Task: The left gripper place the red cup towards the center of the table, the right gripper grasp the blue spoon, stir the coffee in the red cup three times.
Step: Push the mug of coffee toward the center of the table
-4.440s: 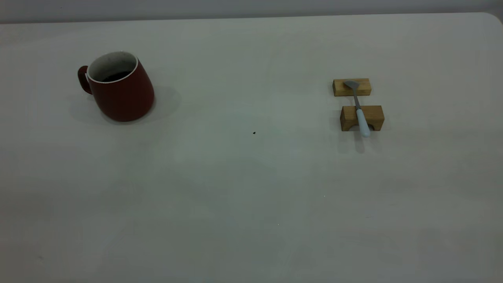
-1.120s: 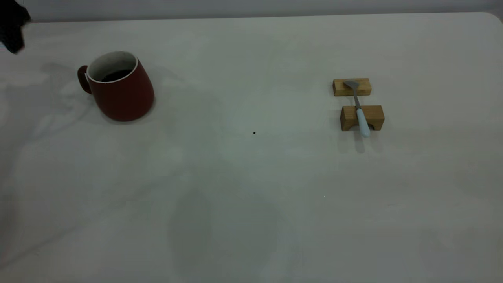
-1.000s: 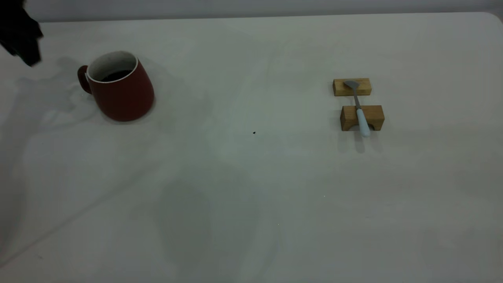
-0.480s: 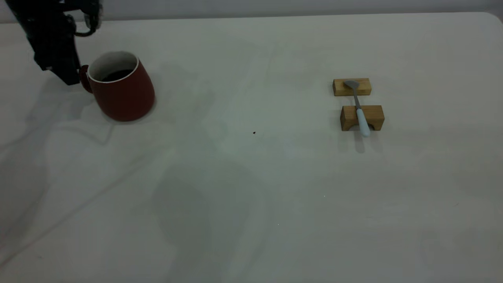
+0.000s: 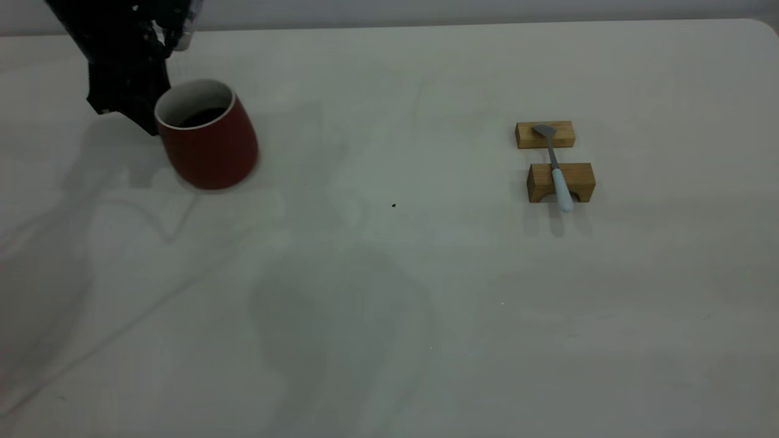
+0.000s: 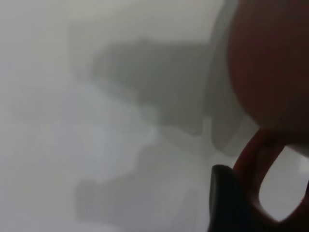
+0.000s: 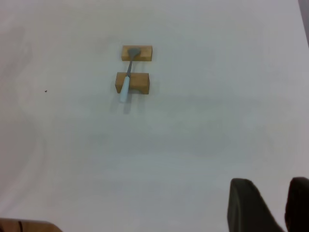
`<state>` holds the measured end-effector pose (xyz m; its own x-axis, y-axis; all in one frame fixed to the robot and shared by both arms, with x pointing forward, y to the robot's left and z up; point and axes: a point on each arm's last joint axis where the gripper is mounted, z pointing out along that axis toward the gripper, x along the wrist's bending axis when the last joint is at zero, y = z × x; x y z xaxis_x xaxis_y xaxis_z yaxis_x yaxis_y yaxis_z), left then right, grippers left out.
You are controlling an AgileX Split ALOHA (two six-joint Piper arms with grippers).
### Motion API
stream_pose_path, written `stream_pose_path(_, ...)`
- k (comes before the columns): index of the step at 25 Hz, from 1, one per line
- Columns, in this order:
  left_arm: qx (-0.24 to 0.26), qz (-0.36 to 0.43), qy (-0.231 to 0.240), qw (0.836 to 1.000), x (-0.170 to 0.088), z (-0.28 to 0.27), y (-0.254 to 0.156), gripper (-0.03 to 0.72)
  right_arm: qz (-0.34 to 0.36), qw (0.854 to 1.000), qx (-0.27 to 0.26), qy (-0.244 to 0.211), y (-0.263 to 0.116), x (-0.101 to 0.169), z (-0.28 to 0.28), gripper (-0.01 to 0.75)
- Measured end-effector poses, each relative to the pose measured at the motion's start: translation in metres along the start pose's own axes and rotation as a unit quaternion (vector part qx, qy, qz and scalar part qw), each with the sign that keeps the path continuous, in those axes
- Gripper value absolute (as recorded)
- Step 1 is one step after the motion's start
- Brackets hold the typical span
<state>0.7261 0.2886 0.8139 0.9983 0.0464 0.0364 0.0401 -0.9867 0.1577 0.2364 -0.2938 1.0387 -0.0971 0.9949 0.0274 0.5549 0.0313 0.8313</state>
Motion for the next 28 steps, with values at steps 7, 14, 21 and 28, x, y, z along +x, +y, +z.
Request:
stream_pose_path(7, -0.016, -0.011, -0.023, 1.0, -0.006, 0.004, 0.029, 0.446, 0.0, 1.0, 0.0, 0.0, 0.0, 0.0, 0.0, 0.237)
stream_pose_path(14, -0.023, -0.044, -0.03, 0.998, -0.014, 0.011, 0.076, 0.446, 0.0, 1.0, 0.0, 0.0, 0.0, 0.0, 0.0, 0.237)
stream_pose_path(21, -0.03, -0.059, -0.016, 0.998, -0.022, 0.018, 0.121, 0.446, 0.0, 1.0, 0.0, 0.0, 0.0, 0.0, 0.0, 0.237)
stream_pose_path(28, -0.042, -0.056, -0.01, 0.998, -0.027, 0.021, 0.143, 0.446, 0.0, 1.0, 0.0, 0.0, 0.0, 0.0, 0.0, 0.237)
